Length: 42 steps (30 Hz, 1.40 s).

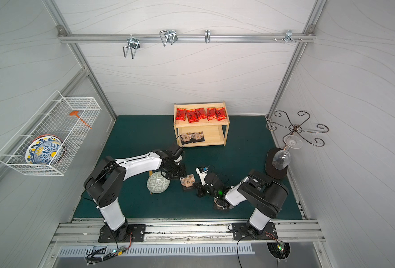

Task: Place the tea bags on the shelf by color
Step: Pick up the tea bag from the center of the board.

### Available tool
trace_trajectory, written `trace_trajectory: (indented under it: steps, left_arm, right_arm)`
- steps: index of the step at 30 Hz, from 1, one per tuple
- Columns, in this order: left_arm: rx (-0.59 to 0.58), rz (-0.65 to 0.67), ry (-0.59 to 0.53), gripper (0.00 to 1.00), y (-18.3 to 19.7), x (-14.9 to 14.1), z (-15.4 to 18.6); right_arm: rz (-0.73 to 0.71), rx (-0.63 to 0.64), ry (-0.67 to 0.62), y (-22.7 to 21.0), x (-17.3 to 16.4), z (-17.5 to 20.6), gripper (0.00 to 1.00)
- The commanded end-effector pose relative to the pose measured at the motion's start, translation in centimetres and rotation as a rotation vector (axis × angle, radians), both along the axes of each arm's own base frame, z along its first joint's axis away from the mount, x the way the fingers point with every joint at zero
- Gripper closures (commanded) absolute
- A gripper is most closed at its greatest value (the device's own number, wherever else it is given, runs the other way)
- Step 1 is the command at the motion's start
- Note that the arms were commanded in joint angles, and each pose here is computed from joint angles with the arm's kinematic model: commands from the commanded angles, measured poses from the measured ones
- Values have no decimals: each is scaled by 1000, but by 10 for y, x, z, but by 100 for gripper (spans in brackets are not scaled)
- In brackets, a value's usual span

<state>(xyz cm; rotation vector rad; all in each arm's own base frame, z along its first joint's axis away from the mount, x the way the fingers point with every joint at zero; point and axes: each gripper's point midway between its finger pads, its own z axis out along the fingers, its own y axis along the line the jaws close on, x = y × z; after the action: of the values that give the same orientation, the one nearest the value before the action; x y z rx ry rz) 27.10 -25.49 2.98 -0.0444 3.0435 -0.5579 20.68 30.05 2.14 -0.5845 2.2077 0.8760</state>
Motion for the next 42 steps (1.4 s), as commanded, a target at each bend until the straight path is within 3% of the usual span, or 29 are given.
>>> trace_trajectory:
  steps: [1, 5, 10, 16, 22, 32, 37, 42]
  left_arm:
    - [13, -3, -33, 45, -2, 9, 9]
    - [-17, -8, -13, 45, -10, 6, 5]
    - [-144, -13, 17, 49, -31, 2, 4]
    - [-181, -18, 25, 54, -35, -1, 4]
    - [-142, -1, 18, 54, -24, -4, 4]
    - [33, 4, -43, 53, 5, 2, 4]
    - [31, -5, -40, 53, 1, 2, 1]
    - [-85, -14, -13, 55, -19, -2, -2]
  right_arm:
    - [-10, -50, 53, -12, -7, -18, 95]
    - [-9, -49, 54, -11, -7, -18, 95]
    - [-10, -51, 56, -11, -6, -19, 95]
    - [-13, -55, 64, -11, -6, -21, 95]
    - [-17, -57, 73, -11, -7, -24, 95]
    - [-9, -44, 75, -8, -7, -21, 95]
    - [-8, -42, 76, -8, -7, -20, 95]
    - [-6, -39, 79, -7, -8, -20, 95]
